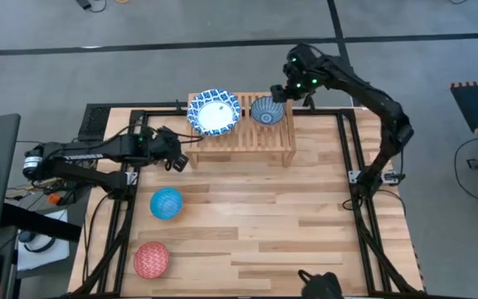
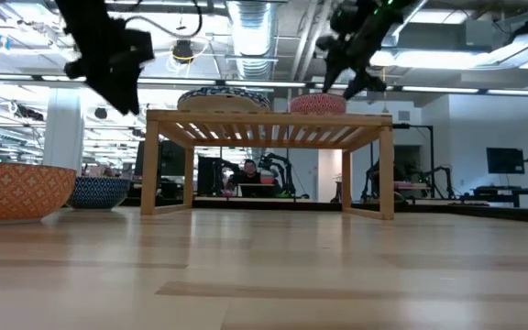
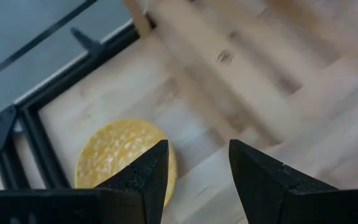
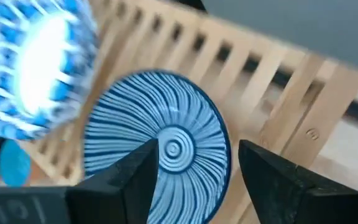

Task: Place and stack bowls onto a shelf
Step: Stack the blue yellow patterned bowl on top of the red blue patterned bowl on the shelf

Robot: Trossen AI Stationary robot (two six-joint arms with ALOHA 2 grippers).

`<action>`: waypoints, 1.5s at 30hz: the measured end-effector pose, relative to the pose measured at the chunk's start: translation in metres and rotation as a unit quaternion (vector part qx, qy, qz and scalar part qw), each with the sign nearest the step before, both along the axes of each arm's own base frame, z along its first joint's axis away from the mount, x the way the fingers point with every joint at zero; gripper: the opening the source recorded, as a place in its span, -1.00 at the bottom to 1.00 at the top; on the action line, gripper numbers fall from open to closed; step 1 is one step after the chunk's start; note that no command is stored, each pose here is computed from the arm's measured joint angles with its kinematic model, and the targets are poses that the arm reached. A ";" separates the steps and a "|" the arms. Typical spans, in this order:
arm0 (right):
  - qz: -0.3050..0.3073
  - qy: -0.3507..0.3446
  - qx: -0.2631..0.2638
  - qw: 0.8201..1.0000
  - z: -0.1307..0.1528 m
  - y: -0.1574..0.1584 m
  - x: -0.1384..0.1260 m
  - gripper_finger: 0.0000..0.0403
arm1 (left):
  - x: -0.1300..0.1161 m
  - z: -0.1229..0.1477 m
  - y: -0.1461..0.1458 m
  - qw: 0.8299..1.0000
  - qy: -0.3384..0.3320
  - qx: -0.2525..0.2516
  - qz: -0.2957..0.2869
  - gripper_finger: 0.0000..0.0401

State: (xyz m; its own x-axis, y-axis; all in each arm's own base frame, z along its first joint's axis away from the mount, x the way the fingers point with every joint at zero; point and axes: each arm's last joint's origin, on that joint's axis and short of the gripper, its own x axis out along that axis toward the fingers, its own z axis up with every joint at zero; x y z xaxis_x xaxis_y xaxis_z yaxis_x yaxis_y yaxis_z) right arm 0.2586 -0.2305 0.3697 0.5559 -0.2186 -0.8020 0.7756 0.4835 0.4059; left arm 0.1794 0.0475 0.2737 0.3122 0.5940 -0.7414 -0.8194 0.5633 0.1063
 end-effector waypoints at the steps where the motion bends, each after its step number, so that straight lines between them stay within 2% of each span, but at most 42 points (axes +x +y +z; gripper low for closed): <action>1: -0.002 -0.010 -0.012 1.000 0.007 0.003 -0.003 0.24 | -0.001 -0.006 0.002 1.000 0.010 -0.001 0.008 -0.23; 5: -0.002 -0.043 -0.044 0.998 0.033 0.018 -0.019 0.24 | -0.009 -0.024 0.011 0.998 0.041 -0.035 0.018 -0.23; 10: 0.005 -0.064 -0.075 0.995 0.054 0.034 -0.037 0.24 | -0.015 -0.038 0.015 0.989 0.087 -0.096 -0.065 -0.23; 12: 0.007 -0.072 -0.083 0.994 0.060 0.040 -0.042 0.24 | -0.017 -0.045 0.016 0.985 0.107 -0.100 -0.086 -0.23; 16: 0.008 -0.074 -0.094 0.993 0.067 0.048 -0.048 0.24 | -0.021 -0.060 0.021 0.981 0.148 -0.089 -0.087 -0.23; 22: 0.019 -0.064 -0.093 0.993 0.067 0.056 -0.047 0.24 | -0.020 -0.072 0.029 0.981 0.141 -0.109 -0.073 -0.23; 27: 0.028 -0.063 -0.091 0.993 0.066 0.059 -0.043 0.24 | -0.023 -0.074 0.034 0.984 0.139 -0.099 -0.046 -0.23; 32: 0.042 -0.063 -0.090 0.993 0.066 0.065 -0.038 0.24 | -0.024 -0.076 0.034 0.985 0.132 -0.110 -0.034 -0.23; 39: 0.054 -0.061 -0.086 0.993 0.065 0.071 -0.035 0.24 | -0.024 -0.075 0.033 0.982 0.048 -0.151 0.100 -0.23; 45: 0.059 -0.061 -0.086 0.993 0.065 0.073 -0.033 0.23 | -0.023 -0.056 0.034 0.978 0.012 -0.157 0.140 -0.23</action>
